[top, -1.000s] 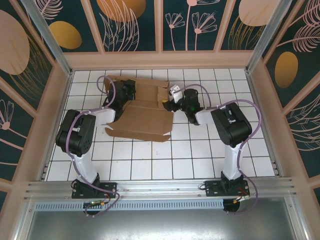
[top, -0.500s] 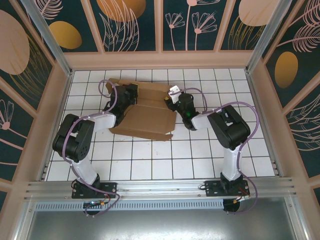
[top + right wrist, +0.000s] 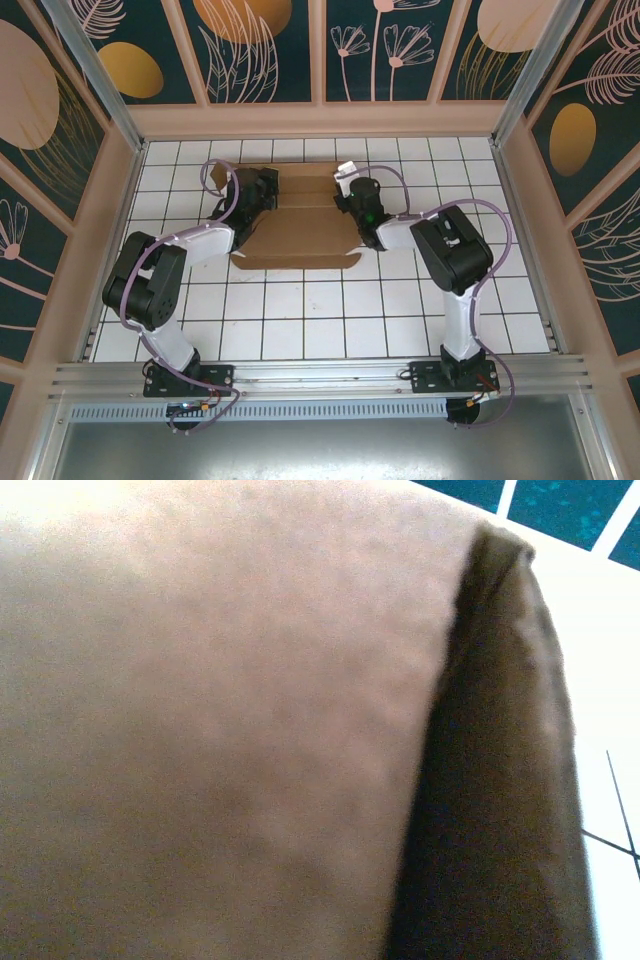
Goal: Fold the paper box
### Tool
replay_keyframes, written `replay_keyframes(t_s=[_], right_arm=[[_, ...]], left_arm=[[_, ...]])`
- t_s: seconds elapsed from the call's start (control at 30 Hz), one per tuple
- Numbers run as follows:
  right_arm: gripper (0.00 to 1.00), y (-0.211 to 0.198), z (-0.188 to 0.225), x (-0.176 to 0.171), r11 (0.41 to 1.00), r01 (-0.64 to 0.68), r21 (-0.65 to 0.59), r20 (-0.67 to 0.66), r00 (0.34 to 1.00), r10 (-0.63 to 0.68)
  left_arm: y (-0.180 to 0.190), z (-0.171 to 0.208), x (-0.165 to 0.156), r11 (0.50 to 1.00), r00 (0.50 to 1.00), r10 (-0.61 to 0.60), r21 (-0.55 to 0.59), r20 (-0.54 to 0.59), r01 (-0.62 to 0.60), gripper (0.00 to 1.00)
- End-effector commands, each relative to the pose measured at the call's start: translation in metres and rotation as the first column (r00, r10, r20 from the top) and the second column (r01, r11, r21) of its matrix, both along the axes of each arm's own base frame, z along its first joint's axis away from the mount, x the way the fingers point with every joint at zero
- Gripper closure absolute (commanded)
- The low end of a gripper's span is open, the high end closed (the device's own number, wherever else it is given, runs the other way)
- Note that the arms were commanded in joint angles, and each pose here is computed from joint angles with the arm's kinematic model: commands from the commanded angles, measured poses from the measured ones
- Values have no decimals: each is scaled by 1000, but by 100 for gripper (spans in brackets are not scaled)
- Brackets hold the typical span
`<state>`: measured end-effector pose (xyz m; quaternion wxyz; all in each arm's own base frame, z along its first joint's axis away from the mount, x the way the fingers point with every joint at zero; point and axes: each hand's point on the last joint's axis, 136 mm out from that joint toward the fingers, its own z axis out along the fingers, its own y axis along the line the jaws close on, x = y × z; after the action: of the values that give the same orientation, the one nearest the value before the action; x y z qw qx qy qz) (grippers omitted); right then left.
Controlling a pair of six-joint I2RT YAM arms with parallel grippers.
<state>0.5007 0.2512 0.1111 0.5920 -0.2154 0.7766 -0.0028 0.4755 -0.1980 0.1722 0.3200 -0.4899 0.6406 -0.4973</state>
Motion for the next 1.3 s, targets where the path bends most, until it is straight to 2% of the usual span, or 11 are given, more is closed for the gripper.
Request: replay_keyframes(t_s=[0.0,0.13,0.23,0.43,0.57,0.67,0.8,0.9,1.03,1.17,1.27], right_arm=[[85,-22,-3,20,984,176,-23,-14,984,-176],[99,-20,-11,24,952,290,-101,21,957,-289],[100,-18,-15,28,920,367,-138,58,930,-362],[100,-6,-22,28,942,318,-107,10,948,-319],[100,-8,-17,18,976,216,-43,-25,976,-217],[100,-14,-14,11,986,168,-21,-48,985,-168],[100,-14,-12,-2,994,107,7,-82,991,-106],[100,-34,-11,-3,994,106,29,-114,988,-102],[100,-48,-11,-13,993,95,69,-147,986,-84],[100,-56,-9,-25,991,110,71,-140,985,-99],[100,-60,-9,-31,989,141,50,-132,982,-133]], left_arm=[[-1,-30,-10,998,989,12,56,-147,-4,100],[-7,-33,-5,998,984,18,61,-180,-7,100],[-12,-36,-3,998,979,18,59,-204,-6,100],[-14,-34,1,998,979,24,63,-202,-12,100],[-11,-17,3,992,990,12,126,-140,6,67],[-13,0,2,981,996,-35,185,-82,50,49],[-17,14,-7,963,993,-113,244,-35,118,37],[-24,33,-17,915,974,-226,346,16,207,36],[-25,45,-37,810,936,-352,503,4,303,36],[-18,67,-70,685,881,-472,645,37,340,37],[-11,93,-89,620,849,-524,712,64,329,39]])
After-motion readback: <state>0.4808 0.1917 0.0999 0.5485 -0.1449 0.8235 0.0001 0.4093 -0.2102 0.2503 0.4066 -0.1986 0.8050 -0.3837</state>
